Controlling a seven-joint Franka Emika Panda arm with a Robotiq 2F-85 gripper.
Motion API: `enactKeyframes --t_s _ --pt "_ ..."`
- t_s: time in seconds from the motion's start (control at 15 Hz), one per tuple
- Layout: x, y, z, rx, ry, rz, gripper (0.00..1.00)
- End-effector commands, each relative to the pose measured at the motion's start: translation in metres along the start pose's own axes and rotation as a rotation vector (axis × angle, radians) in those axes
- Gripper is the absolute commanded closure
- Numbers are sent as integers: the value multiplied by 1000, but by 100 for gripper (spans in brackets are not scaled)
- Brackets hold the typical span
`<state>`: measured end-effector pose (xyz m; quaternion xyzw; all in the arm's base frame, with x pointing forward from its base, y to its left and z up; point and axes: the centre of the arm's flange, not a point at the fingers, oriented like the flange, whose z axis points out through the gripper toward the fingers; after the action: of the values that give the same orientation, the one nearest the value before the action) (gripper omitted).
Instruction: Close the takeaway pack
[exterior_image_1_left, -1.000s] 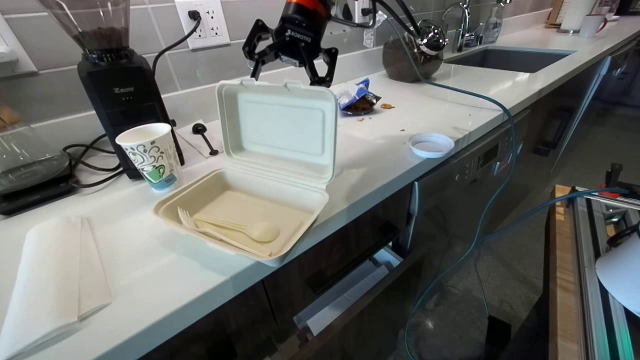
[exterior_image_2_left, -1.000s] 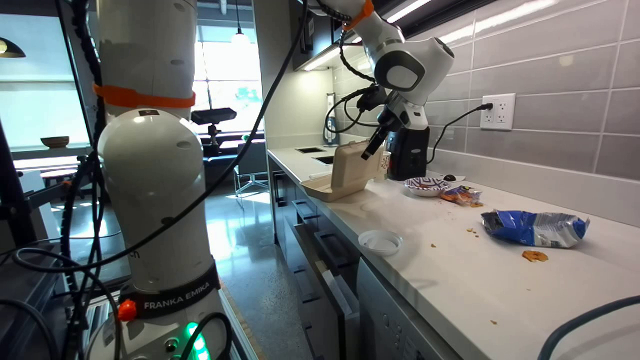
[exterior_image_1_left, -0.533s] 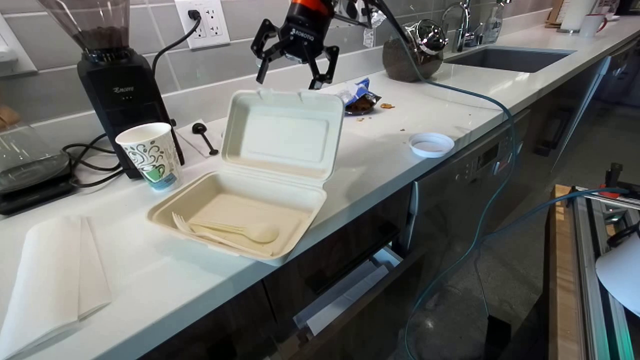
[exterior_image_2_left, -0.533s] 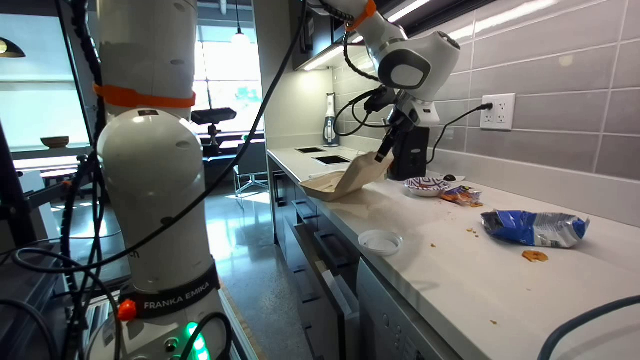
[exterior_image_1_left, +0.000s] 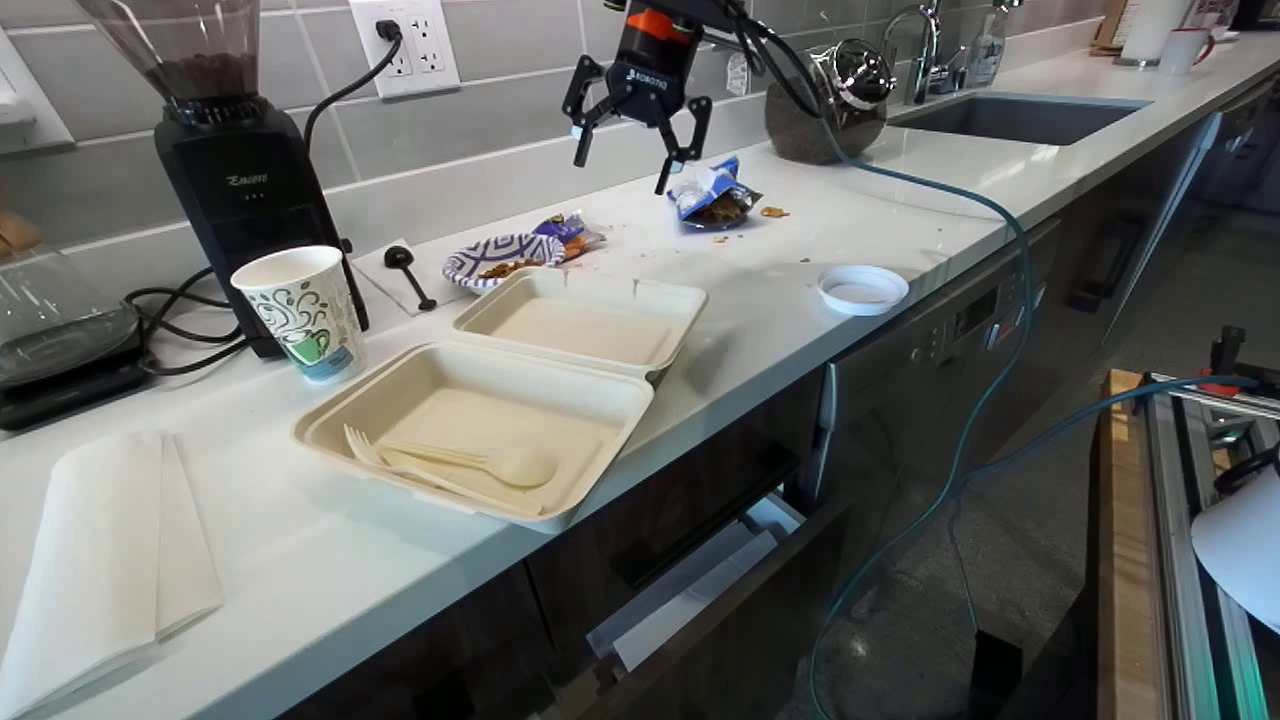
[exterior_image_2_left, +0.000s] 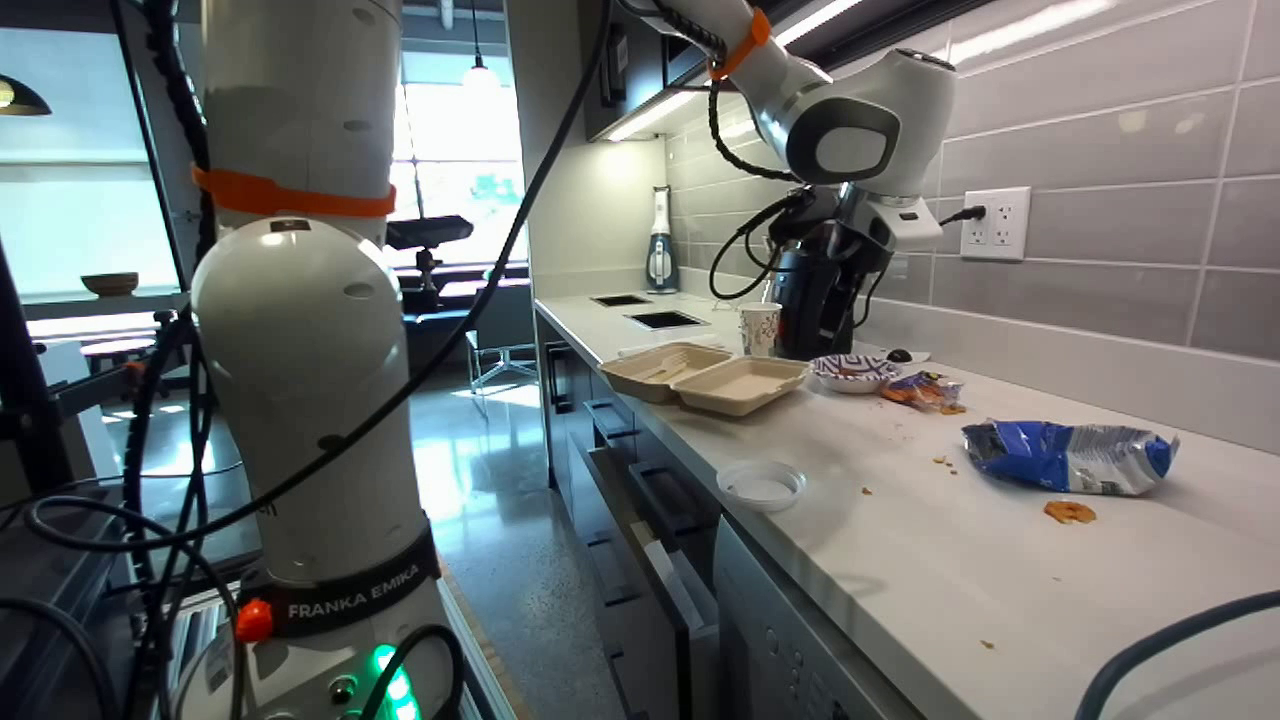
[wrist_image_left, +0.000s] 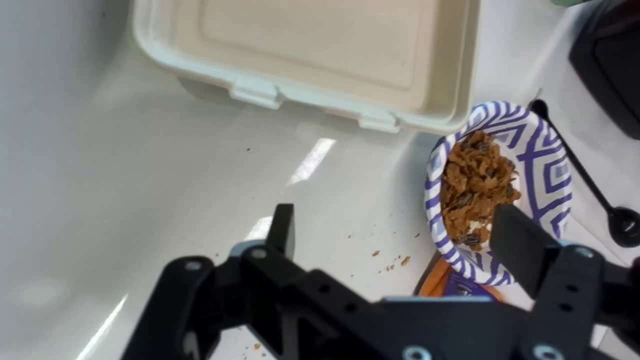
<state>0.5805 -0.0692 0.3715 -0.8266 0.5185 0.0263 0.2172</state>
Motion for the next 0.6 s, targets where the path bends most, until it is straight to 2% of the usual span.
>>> enactKeyframes --t_s 0.0,0.2,0.53 --pt "-8 35 5 -118 37 -107 0" --pt "-16 62 7 -162 35 -278 0" --pt "-39 84 18 -235 47 -537 0"
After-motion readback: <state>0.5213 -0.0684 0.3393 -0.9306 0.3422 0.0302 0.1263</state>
